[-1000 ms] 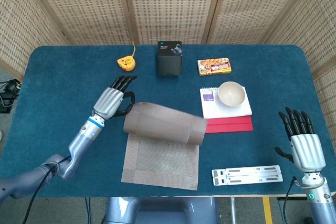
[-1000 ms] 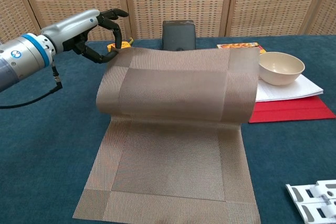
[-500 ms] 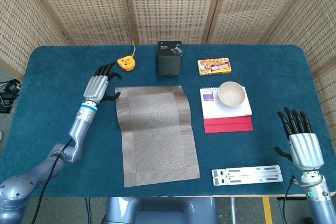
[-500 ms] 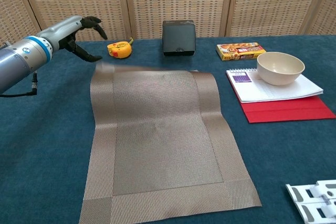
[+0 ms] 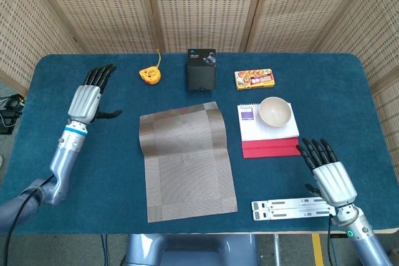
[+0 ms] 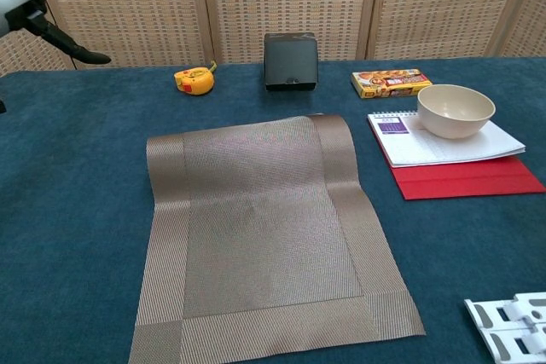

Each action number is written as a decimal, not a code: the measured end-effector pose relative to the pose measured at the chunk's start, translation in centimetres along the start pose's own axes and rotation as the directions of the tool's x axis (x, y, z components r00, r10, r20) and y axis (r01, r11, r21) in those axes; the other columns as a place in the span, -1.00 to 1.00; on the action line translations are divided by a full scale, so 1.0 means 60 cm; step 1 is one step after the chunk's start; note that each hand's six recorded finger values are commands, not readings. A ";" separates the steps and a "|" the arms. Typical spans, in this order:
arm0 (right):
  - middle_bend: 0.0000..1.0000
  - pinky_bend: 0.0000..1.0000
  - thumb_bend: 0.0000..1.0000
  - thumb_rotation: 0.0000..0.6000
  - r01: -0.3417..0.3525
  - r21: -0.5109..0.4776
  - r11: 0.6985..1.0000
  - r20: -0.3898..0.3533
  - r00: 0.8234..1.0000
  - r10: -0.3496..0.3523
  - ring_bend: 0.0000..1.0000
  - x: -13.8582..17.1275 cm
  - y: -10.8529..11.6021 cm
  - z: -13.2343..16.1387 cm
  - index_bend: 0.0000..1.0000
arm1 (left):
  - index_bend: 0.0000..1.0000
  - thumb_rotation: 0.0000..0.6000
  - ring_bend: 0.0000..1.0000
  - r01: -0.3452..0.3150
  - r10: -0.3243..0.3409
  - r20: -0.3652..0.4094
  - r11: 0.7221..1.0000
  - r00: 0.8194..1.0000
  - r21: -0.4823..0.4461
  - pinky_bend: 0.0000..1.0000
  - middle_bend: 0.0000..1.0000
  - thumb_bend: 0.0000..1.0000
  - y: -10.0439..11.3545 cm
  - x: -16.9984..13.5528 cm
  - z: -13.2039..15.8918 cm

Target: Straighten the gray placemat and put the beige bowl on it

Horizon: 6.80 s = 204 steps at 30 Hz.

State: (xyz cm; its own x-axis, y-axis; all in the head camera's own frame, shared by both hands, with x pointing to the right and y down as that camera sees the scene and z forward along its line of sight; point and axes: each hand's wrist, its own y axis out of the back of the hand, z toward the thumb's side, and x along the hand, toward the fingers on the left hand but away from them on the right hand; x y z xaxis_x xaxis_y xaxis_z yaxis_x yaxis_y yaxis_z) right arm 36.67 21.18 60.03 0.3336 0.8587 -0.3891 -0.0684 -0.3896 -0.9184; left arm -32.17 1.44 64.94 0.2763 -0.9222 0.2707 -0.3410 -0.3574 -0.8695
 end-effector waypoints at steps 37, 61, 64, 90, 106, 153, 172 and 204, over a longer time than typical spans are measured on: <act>-1.00 -1.00 -1.00 1.00 -0.215 0.135 0.967 -0.561 0.788 0.254 -1.00 -0.075 -0.129 0.309 -0.72 | -1.00 1.00 -1.00 0.104 -0.072 -0.240 0.987 0.968 0.123 -1.00 -1.00 -1.00 0.100 -0.227 -0.064; -1.00 -1.00 -0.93 1.00 -0.158 0.129 0.979 -0.557 0.805 0.203 -1.00 -0.122 -0.132 0.352 -0.70 | -1.00 1.00 -1.00 0.115 -0.089 -0.230 0.988 0.969 0.102 -1.00 -1.00 -1.00 0.098 -0.229 -0.060; -1.00 -1.00 -0.57 1.00 -0.157 0.129 0.979 -0.555 0.807 0.202 -1.00 -0.130 -0.133 0.355 -0.69 | -1.00 1.00 -1.00 0.117 -0.092 -0.226 0.988 0.970 0.100 -1.00 -1.00 -1.00 0.097 -0.229 -0.059; -1.00 -1.00 0.19 1.00 -0.147 0.228 0.963 -0.553 0.794 0.252 -1.00 -0.128 -0.146 0.314 -0.03 | -1.00 1.00 -1.00 0.124 -0.101 -0.212 0.987 0.972 0.098 -1.00 -1.00 -1.00 0.094 -0.232 -0.054; -1.00 -1.00 0.29 1.00 -0.122 0.169 0.978 -0.603 0.772 0.200 -1.00 -0.122 -0.144 0.325 0.36 | -1.00 1.00 -1.00 0.130 -0.108 -0.206 0.987 0.973 0.097 -1.00 -1.00 -1.00 0.091 -0.232 -0.051; -1.00 -1.00 0.14 1.00 0.357 0.848 0.391 -0.507 0.759 0.409 -1.00 -0.179 -0.016 0.003 0.35 | -1.00 1.00 -1.00 0.158 -0.139 -0.173 0.983 0.975 0.099 -1.00 -1.00 -1.00 0.078 -0.236 -0.037; -1.00 -1.00 -1.00 1.00 0.221 0.768 0.601 -0.337 0.938 0.085 -1.00 -0.140 0.047 -0.069 -1.00 | -1.00 1.00 -1.00 0.193 -0.169 -0.161 0.971 0.972 0.143 -1.00 -1.00 -1.00 0.051 -0.228 -0.032; -1.00 -1.00 -1.00 1.00 0.146 0.035 0.989 0.189 0.970 -0.150 -1.00 -0.010 0.029 -0.085 -1.00 | -0.62 1.00 -1.00 0.279 -0.478 0.327 0.819 0.815 0.502 -1.00 -1.00 -0.99 -0.233 -0.077 0.142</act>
State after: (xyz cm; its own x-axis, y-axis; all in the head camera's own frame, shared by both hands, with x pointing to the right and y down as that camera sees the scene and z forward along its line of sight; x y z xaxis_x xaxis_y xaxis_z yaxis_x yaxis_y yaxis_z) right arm 41.17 18.28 59.04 0.1561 0.9547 -0.2535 -0.0518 -0.2484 -0.9673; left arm -21.03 11.99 72.34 0.6820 -0.5325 0.5014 0.2489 -0.4756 -0.8437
